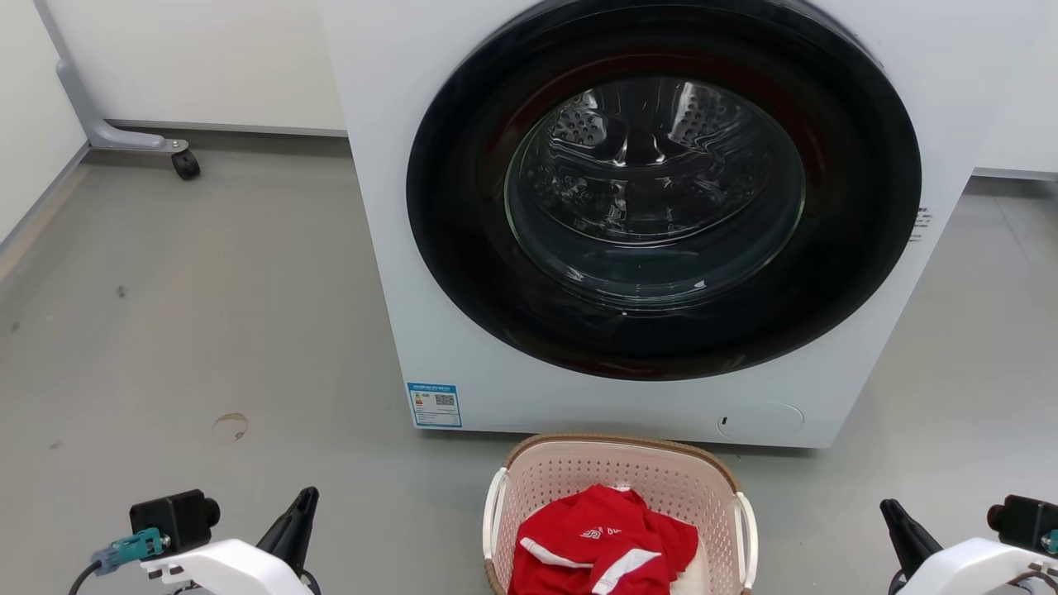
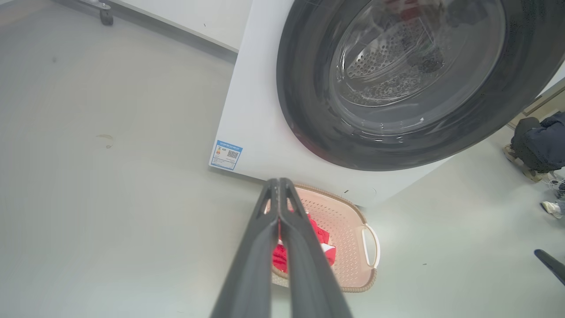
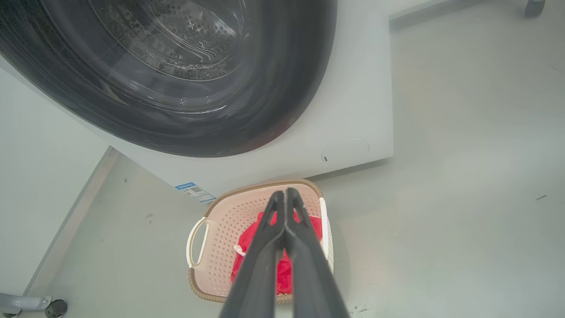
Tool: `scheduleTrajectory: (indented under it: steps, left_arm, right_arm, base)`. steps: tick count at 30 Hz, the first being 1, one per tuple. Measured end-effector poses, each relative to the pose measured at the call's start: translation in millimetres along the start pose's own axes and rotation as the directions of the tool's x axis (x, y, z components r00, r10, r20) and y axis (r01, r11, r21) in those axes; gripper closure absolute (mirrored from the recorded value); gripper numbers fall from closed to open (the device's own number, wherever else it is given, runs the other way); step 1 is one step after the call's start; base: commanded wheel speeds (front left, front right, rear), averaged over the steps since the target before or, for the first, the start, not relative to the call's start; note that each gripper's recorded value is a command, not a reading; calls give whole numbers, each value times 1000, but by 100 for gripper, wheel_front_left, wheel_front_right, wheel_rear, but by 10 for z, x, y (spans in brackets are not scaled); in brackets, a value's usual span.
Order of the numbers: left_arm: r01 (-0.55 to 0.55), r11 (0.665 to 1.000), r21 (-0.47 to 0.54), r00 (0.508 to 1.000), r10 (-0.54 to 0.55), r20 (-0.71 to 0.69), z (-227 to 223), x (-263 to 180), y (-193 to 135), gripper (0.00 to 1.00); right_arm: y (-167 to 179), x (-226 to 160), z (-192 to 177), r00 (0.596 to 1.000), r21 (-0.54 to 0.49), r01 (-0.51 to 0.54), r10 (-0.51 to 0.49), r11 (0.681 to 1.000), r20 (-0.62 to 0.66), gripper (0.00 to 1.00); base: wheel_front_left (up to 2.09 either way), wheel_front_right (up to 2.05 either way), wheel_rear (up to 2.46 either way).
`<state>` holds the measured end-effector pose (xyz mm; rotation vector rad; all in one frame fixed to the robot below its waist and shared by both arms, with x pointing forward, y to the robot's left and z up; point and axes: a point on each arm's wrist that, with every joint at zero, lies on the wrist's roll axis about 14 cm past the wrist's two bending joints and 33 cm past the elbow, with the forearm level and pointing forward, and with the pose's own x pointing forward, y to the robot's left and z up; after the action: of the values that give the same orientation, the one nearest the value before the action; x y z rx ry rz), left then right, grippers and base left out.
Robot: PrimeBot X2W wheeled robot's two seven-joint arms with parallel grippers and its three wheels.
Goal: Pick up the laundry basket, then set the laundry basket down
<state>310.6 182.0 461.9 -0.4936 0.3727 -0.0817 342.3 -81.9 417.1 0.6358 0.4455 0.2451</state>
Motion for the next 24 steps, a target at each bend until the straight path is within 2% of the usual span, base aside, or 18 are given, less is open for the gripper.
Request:
scheduleTrajectory:
  steps: [12, 24]
  left_arm:
    - [31, 992, -119, 999, -29, 21, 69, 112, -103, 100]
    - [58, 970, -235, 998, -48, 49, 159, 213, -185, 100]
  right_arm:
    - [-69, -19, 125, 999, 117, 12, -17, 993, 44, 100]
    - [-117, -23, 286, 995, 221, 6, -29, 975, 100, 100]
  base:
    - [0, 0, 0]
    - [0, 0, 0]
